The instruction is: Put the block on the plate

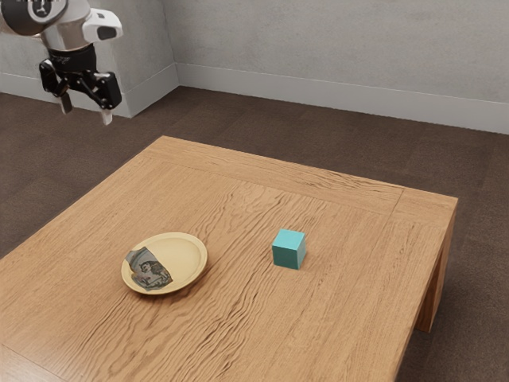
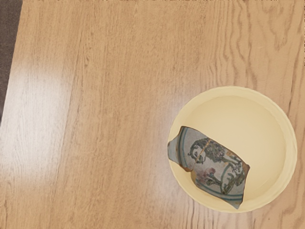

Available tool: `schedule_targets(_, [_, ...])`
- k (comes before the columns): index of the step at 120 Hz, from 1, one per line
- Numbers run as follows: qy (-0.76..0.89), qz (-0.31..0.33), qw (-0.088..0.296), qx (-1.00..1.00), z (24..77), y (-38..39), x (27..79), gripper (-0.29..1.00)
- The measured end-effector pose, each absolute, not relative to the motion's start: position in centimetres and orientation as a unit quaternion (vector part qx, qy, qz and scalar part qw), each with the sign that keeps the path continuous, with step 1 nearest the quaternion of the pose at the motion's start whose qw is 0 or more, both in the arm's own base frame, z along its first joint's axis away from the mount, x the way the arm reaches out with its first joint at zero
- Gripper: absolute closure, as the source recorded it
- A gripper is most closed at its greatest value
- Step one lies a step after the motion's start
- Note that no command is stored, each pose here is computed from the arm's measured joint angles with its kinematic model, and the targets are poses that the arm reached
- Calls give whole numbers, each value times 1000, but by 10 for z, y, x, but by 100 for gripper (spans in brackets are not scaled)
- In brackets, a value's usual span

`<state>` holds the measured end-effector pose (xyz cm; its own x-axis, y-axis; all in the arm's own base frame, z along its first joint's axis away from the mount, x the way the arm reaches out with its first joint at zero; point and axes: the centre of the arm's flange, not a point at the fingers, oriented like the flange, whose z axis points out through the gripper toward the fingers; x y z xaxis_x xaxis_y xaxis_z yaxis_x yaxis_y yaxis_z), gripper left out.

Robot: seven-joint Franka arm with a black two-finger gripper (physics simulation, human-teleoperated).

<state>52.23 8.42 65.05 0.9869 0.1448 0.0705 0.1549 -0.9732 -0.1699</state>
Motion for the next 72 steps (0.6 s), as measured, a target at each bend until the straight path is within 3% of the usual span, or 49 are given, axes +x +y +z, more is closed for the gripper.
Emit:
schedule_targets(18, [-73,-26,95,-992,643,75,530,0])
schedule_targets(40, [-67,14,64,-996,561,50,581,0])
schedule_targets(72, [-4,16,12,-1000,459,-103,630,0])
